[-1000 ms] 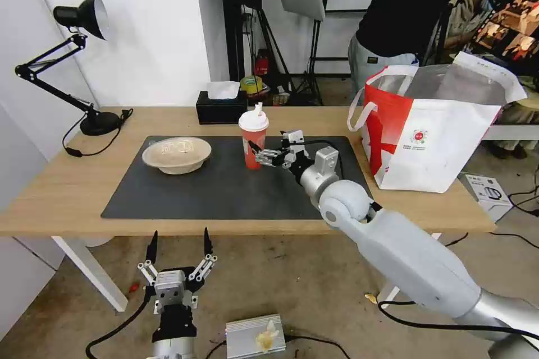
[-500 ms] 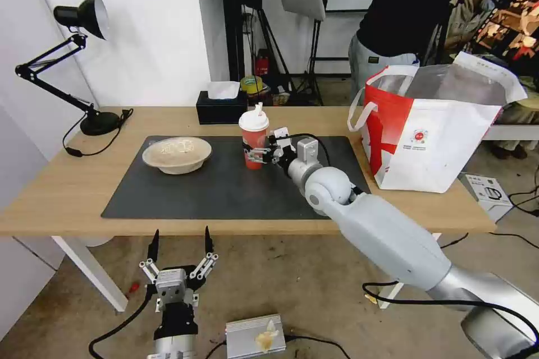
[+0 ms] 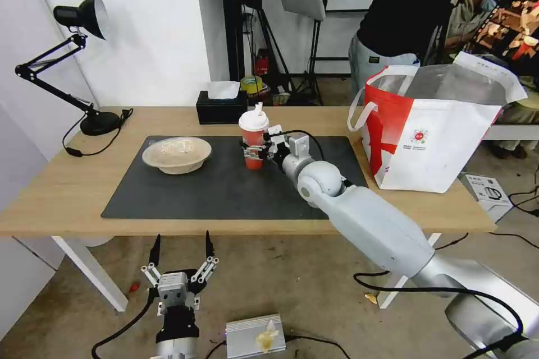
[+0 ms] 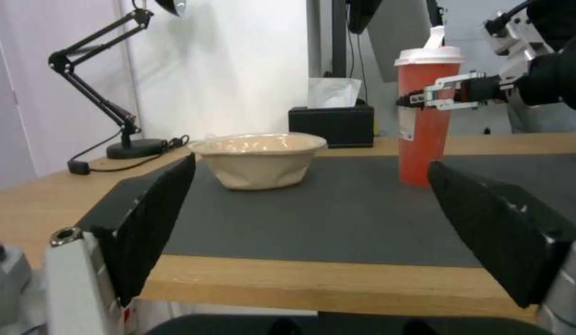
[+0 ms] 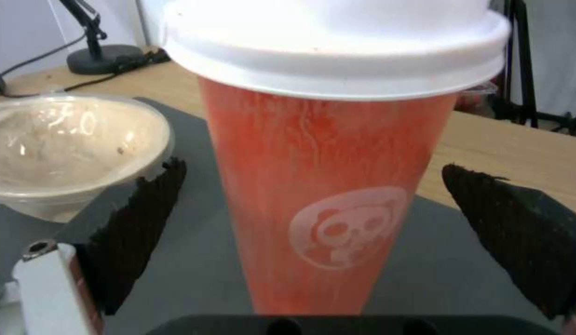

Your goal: Pick up the trash from the table and place it into the takeout bag.

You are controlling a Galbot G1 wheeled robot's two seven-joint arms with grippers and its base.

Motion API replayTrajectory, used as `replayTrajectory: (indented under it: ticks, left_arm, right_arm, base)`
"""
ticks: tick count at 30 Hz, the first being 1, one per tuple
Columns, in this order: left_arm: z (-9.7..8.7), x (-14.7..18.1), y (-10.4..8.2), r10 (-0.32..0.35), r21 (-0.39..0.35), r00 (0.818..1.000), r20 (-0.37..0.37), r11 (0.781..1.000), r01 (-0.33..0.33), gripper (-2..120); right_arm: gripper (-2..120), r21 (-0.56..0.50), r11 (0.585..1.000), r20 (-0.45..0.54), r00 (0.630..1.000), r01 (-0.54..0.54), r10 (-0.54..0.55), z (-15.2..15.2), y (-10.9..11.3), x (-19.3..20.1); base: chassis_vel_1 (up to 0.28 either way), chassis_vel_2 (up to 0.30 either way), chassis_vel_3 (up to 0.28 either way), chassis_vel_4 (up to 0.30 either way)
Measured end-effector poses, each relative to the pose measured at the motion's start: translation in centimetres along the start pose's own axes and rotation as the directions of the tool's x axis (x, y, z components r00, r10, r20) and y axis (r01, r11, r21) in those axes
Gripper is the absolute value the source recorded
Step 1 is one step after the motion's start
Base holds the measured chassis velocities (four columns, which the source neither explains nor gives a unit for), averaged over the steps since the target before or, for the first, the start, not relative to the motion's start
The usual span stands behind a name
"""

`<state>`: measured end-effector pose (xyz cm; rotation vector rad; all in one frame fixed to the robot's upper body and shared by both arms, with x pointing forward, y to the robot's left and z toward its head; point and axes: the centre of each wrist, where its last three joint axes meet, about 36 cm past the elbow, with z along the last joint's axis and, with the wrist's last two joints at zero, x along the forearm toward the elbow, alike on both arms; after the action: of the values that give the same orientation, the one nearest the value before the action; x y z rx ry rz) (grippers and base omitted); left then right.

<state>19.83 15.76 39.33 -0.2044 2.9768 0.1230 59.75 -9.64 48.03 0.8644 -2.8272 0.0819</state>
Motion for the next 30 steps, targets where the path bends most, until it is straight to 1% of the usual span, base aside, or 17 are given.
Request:
replayTrajectory:
  ticks: [7,16,17,18,22,23,24,27,28,29,30]
  left_arm:
    - [0.1,0.1,-0.1,0.002,0.001,1.000,-0.003,1.000,-0.002,100]
    - [0.2,0.1,-0.1,0.003,0.002,1.000,-0.004,1.000,-0.003,100]
    - [0.2,0.1,-0.1,0.003,0.002,1.000,-0.005,1.000,-0.003,100]
    - [0.2,0.1,-0.1,0.003,0.002,1.000,-0.005,1.000,-0.003,100]
    - [0.2,0.2,0.1,0.005,-0.002,1.000,-0.006,1.000,-0.005,100]
    - [0.2,0.2,0.1,0.005,-0.002,1.000,-0.006,1.000,-0.005,100]
    - [0.2,0.2,0.1,0.005,-0.002,1.000,-0.006,1.000,-0.005,100]
    - [0.3,0.2,0.0,0.006,-0.001,1.000,-0.008,1.000,-0.006,100]
    - [0.3,0.2,-0.1,0.007,0.000,1.000,-0.008,1.000,-0.007,100]
    - [0.3,0.2,-0.1,0.007,0.000,1.000,-0.008,1.000,-0.007,100]
    - [0.3,0.2,-0.1,0.007,0.000,1.000,-0.008,1.000,-0.007,100]
  right_arm:
    - [100,0.017,1.000,-0.015,1.000,-0.004,0.004,-0.1,-0.6,-1.2]
    - [100,0.025,1.000,-0.034,0.999,0.013,-0.012,0.5,-0.4,-1.8]
    - [97,0.023,1.000,-0.037,0.999,0.017,-0.016,0.7,-0.4,-1.9]
    - [97,0.023,1.000,-0.037,0.999,0.017,-0.016,0.7,-0.4,-1.9]
    - [80,0.018,0.999,-0.043,0.999,0.026,-0.025,1.0,-0.4,-2.0]
    - [74,0.018,0.999,-0.044,0.999,0.029,-0.028,1.1,-0.3,-2.0]
    - [74,0.018,0.999,-0.044,0.999,0.029,-0.028,1.1,-0.3,-2.0]
    - [62,0.018,0.999,-0.043,0.999,0.034,-0.034,1.2,-0.4,-1.9]
    - [55,0.020,0.999,-0.042,0.999,0.035,-0.035,1.1,-0.5,-1.8]
    - [55,0.020,0.999,-0.042,0.999,0.035,-0.035,1.1,-0.5,-1.8]
    - [52,0.021,0.999,-0.041,0.999,0.035,-0.034,1.1,-0.6,-1.7]
  base:
    - [0.000,0.000,0.000,0.000]
    - [0.000,0.000,0.000,0.000]
    - [0.000,0.000,0.000,0.000]
    - [0.000,0.000,0.000,0.000]
    - [0.000,0.000,0.000,0.000]
    - [0.000,0.000,0.000,0.000]
    - [0.000,0.000,0.000,0.000]
    - [0.000,0.000,0.000,0.000]
    - [0.000,0.000,0.000,0.000]
    - [0.000,0.000,0.000,0.000]
    - [0.000,0.000,0.000,0.000]
